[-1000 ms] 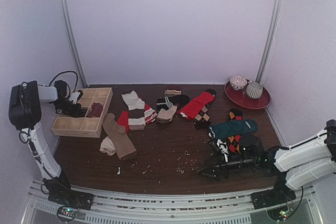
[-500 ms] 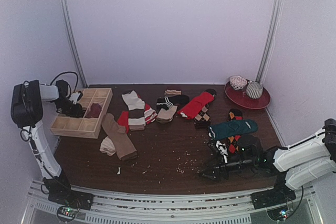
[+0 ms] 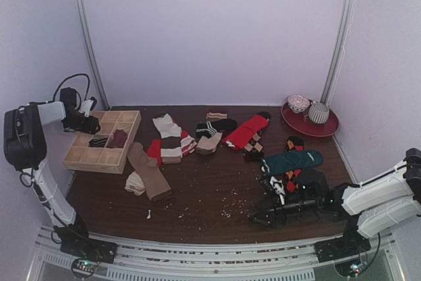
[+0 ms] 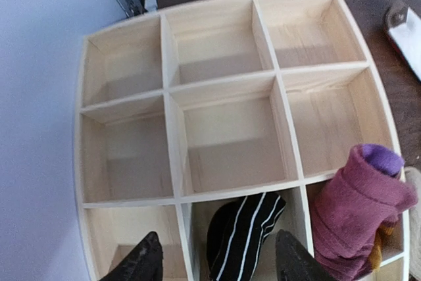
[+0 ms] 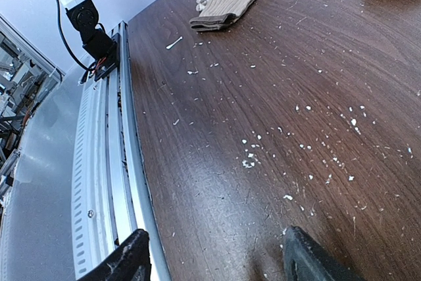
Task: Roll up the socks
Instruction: Place a pair of socks in the storage box, then adjust the pair of socks in the storage box.
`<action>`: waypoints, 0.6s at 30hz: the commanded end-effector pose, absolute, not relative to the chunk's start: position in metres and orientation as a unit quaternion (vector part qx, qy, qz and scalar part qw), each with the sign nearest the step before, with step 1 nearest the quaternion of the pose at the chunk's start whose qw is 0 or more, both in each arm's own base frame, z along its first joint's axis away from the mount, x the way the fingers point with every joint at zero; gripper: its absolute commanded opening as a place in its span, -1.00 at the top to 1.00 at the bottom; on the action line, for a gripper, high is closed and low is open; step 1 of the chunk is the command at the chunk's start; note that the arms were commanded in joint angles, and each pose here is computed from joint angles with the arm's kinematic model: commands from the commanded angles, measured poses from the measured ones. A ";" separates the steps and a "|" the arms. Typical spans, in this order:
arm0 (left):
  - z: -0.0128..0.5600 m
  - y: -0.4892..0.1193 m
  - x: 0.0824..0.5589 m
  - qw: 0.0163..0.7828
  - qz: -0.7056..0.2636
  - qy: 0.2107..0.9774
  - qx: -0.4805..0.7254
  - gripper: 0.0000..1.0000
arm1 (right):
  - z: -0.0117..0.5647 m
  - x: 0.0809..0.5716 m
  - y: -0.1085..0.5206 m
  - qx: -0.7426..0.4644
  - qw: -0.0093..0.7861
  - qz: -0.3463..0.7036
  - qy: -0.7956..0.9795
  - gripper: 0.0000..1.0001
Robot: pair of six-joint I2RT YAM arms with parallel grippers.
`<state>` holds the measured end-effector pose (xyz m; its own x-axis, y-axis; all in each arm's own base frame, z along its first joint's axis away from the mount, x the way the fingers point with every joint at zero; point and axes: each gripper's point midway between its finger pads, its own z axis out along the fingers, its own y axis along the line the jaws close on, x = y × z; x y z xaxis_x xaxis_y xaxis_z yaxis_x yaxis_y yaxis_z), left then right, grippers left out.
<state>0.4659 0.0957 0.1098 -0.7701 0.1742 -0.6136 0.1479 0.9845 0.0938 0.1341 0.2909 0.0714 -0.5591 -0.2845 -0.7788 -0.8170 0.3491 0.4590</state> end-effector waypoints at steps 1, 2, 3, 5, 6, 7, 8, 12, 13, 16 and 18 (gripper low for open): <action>0.136 0.098 0.472 0.370 0.025 0.925 0.083 -0.20 | 0.078 0.137 0.296 -0.366 0.306 0.448 0.756 -0.39; 0.137 0.096 0.471 0.372 0.024 0.924 0.085 -0.20 | 0.078 0.137 0.296 -0.366 0.306 0.448 0.756 -0.39; 0.138 0.097 0.471 0.372 0.025 0.924 0.084 -0.17 | 0.078 0.137 0.295 -0.366 0.306 0.448 0.756 -0.39; 0.134 0.102 0.467 0.360 0.038 0.929 0.078 0.07 | 0.079 0.136 0.296 -0.366 0.305 0.449 0.756 -0.39; 0.131 0.102 0.464 0.350 0.040 0.933 0.076 0.27 | 0.079 0.136 0.296 -0.366 0.305 0.449 0.756 -0.39; 0.126 0.105 0.461 0.337 0.043 0.938 0.070 0.41 | 0.079 0.137 0.295 -0.365 0.306 0.448 0.756 -0.39; 0.121 0.108 0.457 0.324 0.048 0.943 0.063 0.59 | 0.078 0.136 0.295 -0.365 0.306 0.448 0.757 -0.39; 0.114 0.111 0.445 0.301 0.055 0.951 0.045 1.00 | 0.080 0.136 0.294 -0.365 0.308 0.449 0.755 -0.39; 0.115 0.110 0.443 0.301 0.055 0.951 0.043 1.00 | 0.080 0.136 0.294 -0.365 0.308 0.449 0.755 -0.39; 0.110 0.109 0.440 0.292 0.050 0.954 0.043 1.00 | 0.081 0.136 0.294 -0.365 0.310 0.450 0.754 -0.39; 0.105 0.111 0.438 0.281 0.053 0.957 0.041 1.00 | 0.082 0.135 0.294 -0.365 0.310 0.451 0.753 -0.39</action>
